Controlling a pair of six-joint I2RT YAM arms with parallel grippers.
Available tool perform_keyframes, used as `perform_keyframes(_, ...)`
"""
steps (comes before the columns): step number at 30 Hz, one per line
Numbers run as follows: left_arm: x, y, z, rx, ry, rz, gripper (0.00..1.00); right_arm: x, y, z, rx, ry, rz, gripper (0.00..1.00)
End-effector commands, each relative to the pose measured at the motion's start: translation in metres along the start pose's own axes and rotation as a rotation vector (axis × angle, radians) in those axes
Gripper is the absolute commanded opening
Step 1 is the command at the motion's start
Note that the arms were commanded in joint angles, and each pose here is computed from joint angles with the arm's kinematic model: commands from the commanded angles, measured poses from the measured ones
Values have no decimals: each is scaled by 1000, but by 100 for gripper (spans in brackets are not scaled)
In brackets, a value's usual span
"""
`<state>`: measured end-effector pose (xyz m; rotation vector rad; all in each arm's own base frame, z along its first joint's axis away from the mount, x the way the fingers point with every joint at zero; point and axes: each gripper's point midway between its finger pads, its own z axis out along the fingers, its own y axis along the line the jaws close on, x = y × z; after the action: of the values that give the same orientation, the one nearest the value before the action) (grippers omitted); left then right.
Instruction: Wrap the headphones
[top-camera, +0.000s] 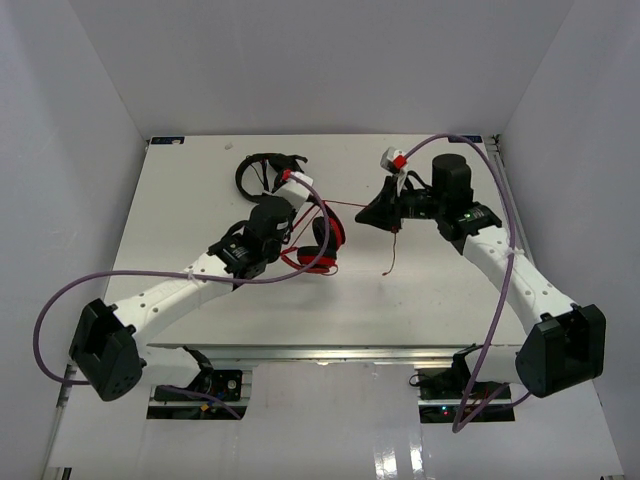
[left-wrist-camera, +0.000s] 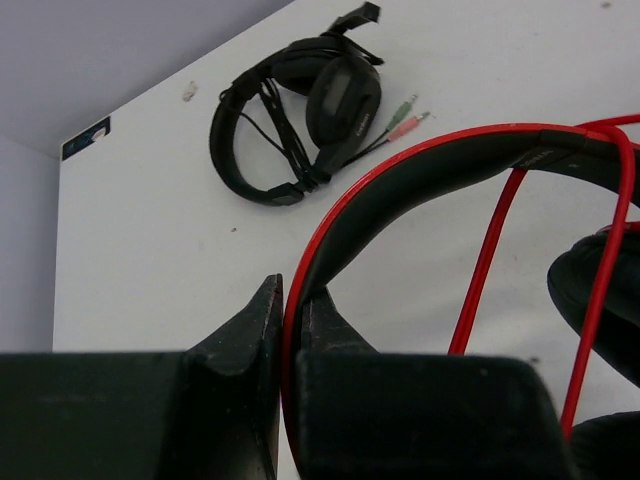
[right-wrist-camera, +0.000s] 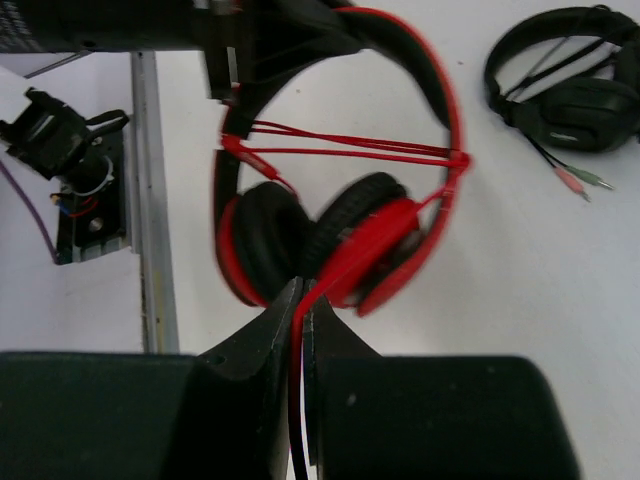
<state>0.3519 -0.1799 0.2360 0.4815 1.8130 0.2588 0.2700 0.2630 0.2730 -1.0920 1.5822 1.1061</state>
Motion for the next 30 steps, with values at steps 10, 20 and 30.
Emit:
perform_keyframes(10, -85, 19, 19, -341, -90, -788, 0, -16, 51, 21, -138, -44, 26, 8)
perform_keyframes(20, -126, -2, 24, -240, -130, -1283, 0, 1, 50, 26, -119, -47, 51, 8)
perform_keyframes(30, -119, 15, 28, -253, -101, -1487, 0, 3, 40, 25, -53, -35, 18, 8)
